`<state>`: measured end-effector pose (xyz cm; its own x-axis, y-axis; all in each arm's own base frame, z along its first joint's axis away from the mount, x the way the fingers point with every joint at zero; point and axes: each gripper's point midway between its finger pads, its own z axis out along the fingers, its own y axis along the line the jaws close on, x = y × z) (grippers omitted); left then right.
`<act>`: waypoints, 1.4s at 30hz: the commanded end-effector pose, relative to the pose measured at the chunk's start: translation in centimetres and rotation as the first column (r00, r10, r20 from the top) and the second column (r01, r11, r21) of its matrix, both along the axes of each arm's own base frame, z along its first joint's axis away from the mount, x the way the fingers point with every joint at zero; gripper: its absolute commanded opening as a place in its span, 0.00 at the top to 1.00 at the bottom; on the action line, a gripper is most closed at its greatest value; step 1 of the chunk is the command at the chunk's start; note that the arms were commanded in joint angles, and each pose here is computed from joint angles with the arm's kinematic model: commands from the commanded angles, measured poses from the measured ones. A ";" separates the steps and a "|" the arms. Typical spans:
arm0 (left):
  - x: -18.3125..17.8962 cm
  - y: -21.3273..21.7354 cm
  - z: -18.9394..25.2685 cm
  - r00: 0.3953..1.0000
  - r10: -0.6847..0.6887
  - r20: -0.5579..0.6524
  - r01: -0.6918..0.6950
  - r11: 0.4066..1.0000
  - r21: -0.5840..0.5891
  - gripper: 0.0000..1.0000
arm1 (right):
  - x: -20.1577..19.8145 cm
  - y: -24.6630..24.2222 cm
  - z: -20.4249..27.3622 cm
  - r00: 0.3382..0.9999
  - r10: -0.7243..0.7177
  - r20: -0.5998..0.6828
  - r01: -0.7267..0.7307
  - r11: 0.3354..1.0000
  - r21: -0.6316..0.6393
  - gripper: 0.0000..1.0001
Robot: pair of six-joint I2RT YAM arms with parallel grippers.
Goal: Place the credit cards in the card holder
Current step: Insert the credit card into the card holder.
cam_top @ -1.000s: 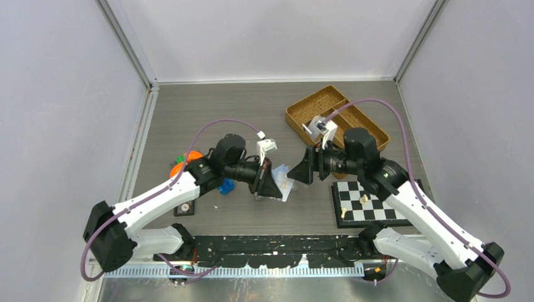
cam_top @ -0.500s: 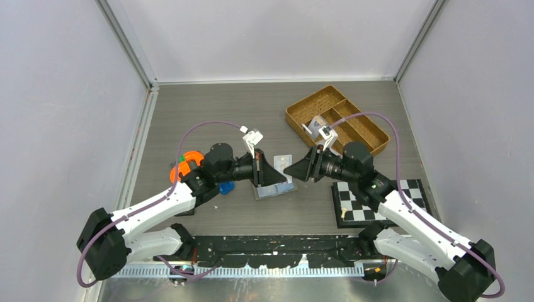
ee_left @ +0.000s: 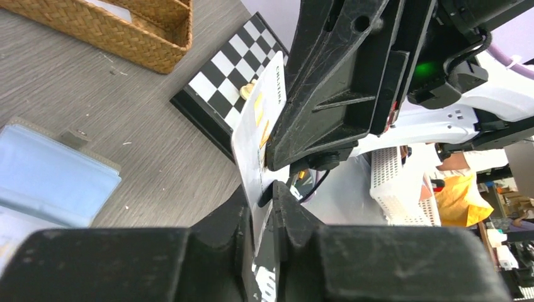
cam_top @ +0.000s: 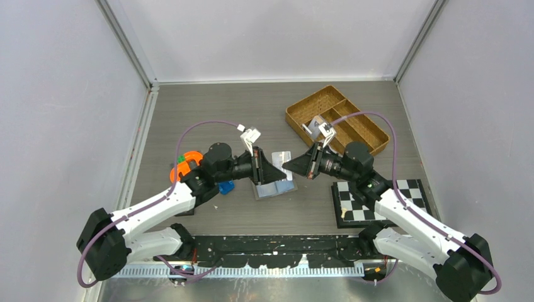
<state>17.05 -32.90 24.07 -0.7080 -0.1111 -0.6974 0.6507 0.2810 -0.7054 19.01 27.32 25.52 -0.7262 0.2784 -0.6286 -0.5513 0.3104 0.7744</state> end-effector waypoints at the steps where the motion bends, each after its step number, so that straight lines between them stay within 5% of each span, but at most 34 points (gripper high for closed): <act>1: 0.7 0.7 -1.6 0.998 0.064 0.005 -0.065 0.995 0.070 0.73 | 1.0 -0.3 1.2 0.996 -0.067 0.053 0.065 0.997 0.031 0.99; 5: 1.8 2.7 -5.6 0.981 0.189 -0.050 -0.172 0.955 0.243 0.41 | 2.5 -1.5 -2.3 0.987 -0.159 0.011 0.160 0.980 -0.117 0.99; 15: 3.1 7.4 -13.1 0.922 0.379 -0.077 -0.287 0.803 0.522 0.21 | 3.8 -1.0 -9.6 0.980 -0.160 -0.120 0.104 0.919 -0.380 1.00; 27: 5.1 9.4 -17.6 0.897 0.433 -0.089 -0.286 0.723 0.629 0.32 | 5.6 1.1 -14.2 0.980 -0.083 -0.183 -0.013 0.882 -0.471 1.00; 38: 6.3 9.3 -19.4 0.878 0.465 -0.110 -0.302 0.719 0.625 0.36 | 7.2 1.3 -16.2 0.965 -0.054 -0.255 -0.071 0.888 -0.455 0.99; 42: 6.4 9.0 -19.9 0.880 0.459 -0.126 -0.290 0.726 0.624 0.48 | 7.1 1.3 -16.5 0.953 -0.046 -0.298 -0.093 0.896 -0.435 0.99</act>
